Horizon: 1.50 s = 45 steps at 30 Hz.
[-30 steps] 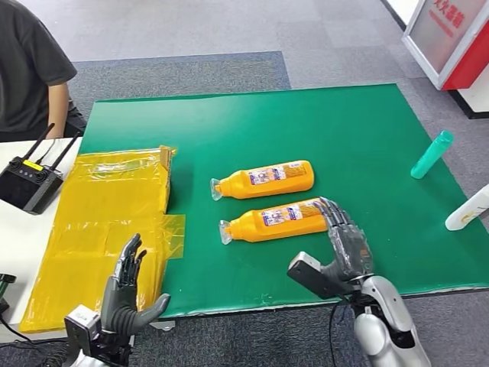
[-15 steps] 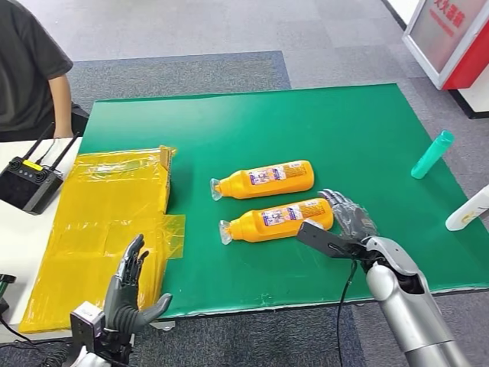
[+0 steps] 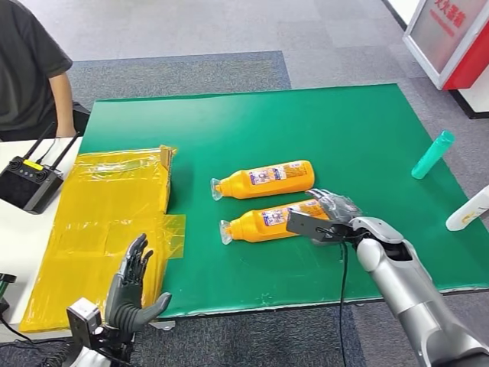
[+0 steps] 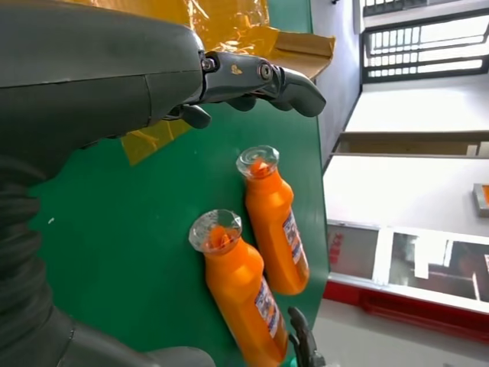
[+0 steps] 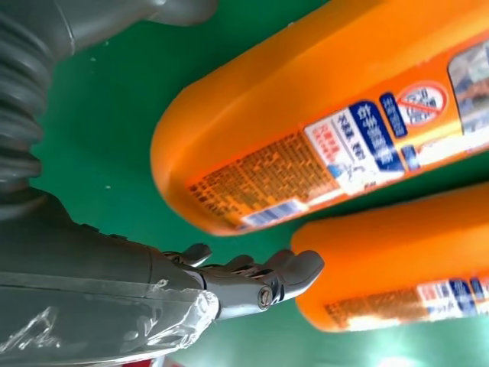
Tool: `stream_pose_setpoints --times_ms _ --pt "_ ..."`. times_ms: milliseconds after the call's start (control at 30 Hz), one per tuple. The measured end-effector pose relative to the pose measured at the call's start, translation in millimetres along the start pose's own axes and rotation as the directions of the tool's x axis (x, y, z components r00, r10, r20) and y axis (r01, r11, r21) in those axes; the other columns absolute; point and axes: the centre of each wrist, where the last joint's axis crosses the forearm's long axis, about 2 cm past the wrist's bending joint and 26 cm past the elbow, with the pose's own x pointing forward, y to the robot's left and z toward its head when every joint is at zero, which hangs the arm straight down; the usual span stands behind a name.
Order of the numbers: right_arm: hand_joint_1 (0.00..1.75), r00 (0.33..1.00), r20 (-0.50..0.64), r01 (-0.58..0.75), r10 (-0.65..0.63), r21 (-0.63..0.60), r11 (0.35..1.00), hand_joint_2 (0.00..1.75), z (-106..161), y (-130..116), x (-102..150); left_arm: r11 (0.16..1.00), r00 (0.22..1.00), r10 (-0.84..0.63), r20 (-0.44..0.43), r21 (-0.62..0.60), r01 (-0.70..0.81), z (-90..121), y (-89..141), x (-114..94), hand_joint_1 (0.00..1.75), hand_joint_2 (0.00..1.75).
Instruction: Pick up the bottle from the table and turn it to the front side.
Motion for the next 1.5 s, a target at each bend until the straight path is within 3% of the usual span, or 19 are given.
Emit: stream_pose_setpoints --times_ms 600,733,1167,1500 --pt "0.06 0.992 -0.011 -0.121 0.124 0.158 0.980 1.75 -25.9 -5.0 4.0 1.000 1.000 -0.011 -0.007 0.013 0.012 -4.5 1.6 -3.3 0.00 1.75" --pt "1.75 0.990 -0.008 -0.137 0.140 0.172 0.976 1.75 -29.2 -5.3 5.7 1.000 1.000 -0.016 -0.008 0.017 0.016 -5.6 1.6 -4.0 0.00 1.75" --pt "1.75 0.991 0.004 -0.131 0.131 0.134 0.982 1.75 -28.6 -1.4 6.6 0.999 0.999 -0.030 -0.012 0.037 0.030 -4.3 3.8 -4.5 0.00 1.75" --pt "1.75 0.998 0.059 -0.012 0.012 -0.004 1.000 1.75 -2.7 25.0 12.0 0.998 0.999 -0.034 -0.024 0.059 0.035 2.7 6.3 -4.9 0.00 1.75"
